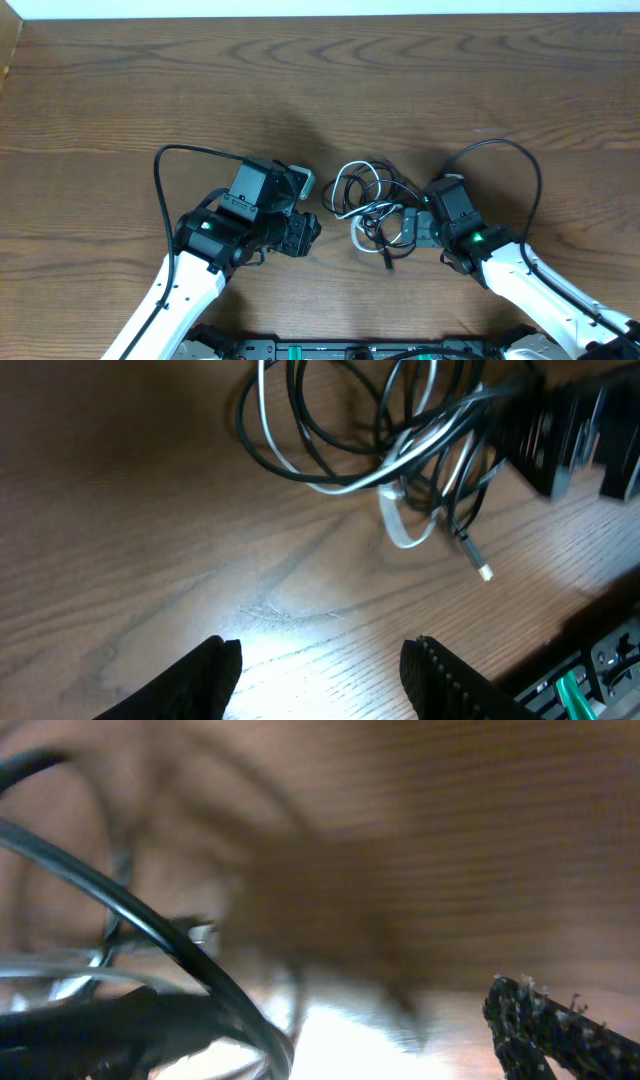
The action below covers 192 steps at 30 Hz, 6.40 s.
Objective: Untangle cables
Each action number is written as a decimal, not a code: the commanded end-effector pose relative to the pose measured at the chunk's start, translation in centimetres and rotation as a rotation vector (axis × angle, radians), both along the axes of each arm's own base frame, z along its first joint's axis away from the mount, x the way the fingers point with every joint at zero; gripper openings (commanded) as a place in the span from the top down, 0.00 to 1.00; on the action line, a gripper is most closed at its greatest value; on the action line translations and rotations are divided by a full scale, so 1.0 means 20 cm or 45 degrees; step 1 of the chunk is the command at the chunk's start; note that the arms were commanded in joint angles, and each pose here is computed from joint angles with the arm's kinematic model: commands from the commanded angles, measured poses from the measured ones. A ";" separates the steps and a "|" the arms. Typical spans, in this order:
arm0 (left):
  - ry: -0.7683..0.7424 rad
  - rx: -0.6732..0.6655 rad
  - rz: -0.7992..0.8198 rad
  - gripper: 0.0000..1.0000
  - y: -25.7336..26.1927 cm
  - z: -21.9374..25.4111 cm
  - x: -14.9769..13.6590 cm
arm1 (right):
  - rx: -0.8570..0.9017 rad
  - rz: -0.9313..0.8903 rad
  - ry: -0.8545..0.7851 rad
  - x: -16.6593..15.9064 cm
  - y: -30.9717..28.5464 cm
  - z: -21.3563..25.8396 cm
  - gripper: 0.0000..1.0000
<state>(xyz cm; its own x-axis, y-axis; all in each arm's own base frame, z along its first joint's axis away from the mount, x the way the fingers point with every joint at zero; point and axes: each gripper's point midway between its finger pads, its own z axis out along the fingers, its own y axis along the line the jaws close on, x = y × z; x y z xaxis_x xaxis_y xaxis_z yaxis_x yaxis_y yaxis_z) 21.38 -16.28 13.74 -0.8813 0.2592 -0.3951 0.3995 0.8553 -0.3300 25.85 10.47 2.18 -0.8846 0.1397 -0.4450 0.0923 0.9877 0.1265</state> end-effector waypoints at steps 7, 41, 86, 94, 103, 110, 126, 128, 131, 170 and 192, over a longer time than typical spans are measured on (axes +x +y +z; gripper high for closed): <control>0.009 -0.024 -0.007 0.43 -0.02 0.01 -0.01 | 0.310 0.139 -0.294 0.23 0.27 0.23 0.01; 0.046 -0.025 -0.018 0.42 -0.02 0.00 -0.04 | 0.463 0.546 -0.467 0.23 0.56 0.38 0.80; -0.231 -0.276 -0.120 0.28 -0.21 0.20 0.15 | 1.031 0.928 -0.922 -0.12 0.72 1.38 0.99; -0.351 -0.332 -0.128 0.27 -0.25 0.29 0.22 | 1.101 1.068 -0.895 -0.27 0.82 1.42 0.99; -0.306 -0.316 -0.160 0.25 -0.29 0.23 0.20 | 1.150 1.127 -1.064 -0.35 0.80 1.63 0.99; -0.148 -0.249 -0.219 0.25 -0.37 0.03 0.17 | 1.200 1.149 -1.401 -0.49 0.66 2.03 0.99; 0.063 -0.108 -0.254 0.21 -0.42 -0.29 0.12 | 1.012 0.912 -1.777 -0.50 0.31 2.39 0.99; 0.055 -0.094 -0.246 0.20 -0.41 -0.29 0.13 | 0.976 0.875 -1.795 -0.49 0.27 2.41 0.99; 0.054 -0.094 -0.243 0.19 -0.41 -0.29 0.13 | 0.911 0.782 -1.780 -0.44 0.21 2.38 0.99; -0.150 -0.375 -0.435 0.02 -0.47 0.14 -0.01 | 0.202 -1.105 -0.365 -0.09 -0.73 0.83 0.01; -0.395 -0.189 -0.236 0.02 -0.09 0.38 -0.19 | -0.258 -0.844 0.247 0.08 -0.74 -0.06 0.07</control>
